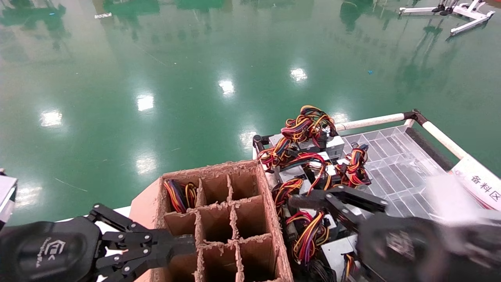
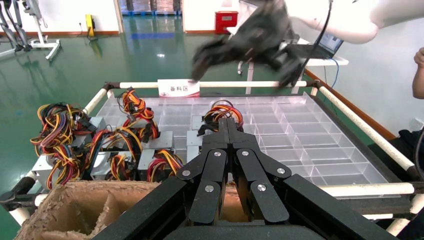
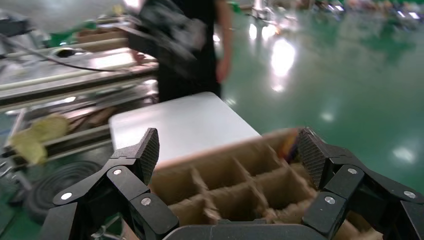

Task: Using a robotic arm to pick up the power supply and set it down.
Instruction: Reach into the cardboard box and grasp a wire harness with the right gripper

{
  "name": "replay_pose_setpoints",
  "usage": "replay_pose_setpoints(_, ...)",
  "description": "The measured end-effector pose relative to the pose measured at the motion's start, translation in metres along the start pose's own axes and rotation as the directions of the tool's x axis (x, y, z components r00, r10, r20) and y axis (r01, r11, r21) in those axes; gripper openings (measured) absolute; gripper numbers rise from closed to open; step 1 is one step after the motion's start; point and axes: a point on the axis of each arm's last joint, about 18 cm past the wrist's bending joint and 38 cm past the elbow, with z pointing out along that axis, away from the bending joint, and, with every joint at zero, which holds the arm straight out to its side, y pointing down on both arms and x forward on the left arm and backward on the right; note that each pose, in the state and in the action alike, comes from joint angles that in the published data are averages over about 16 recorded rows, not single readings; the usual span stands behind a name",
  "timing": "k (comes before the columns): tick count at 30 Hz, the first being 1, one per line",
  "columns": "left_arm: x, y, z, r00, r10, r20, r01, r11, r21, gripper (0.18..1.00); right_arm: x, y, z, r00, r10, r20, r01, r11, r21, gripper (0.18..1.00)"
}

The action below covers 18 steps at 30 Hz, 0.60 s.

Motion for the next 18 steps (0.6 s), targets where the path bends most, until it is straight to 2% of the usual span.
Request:
replay_pose_setpoints(8,0.000,0.000,0.000,1.000,0.000,0.000,0.000,1.000,0.000,0.206,0.043,0.030,0.046,0.998,0.018,-0.061,-0.021,0.998,-0.058,1.001)
replay_pose_setpoints(18,0.000,0.000,0.000,1.000,0.000,0.000,0.000,1.000,0.000,0.278,0.088,0.049,0.142,0.998,0.006,-0.066,-0.015,0.990,-0.137,1.001)
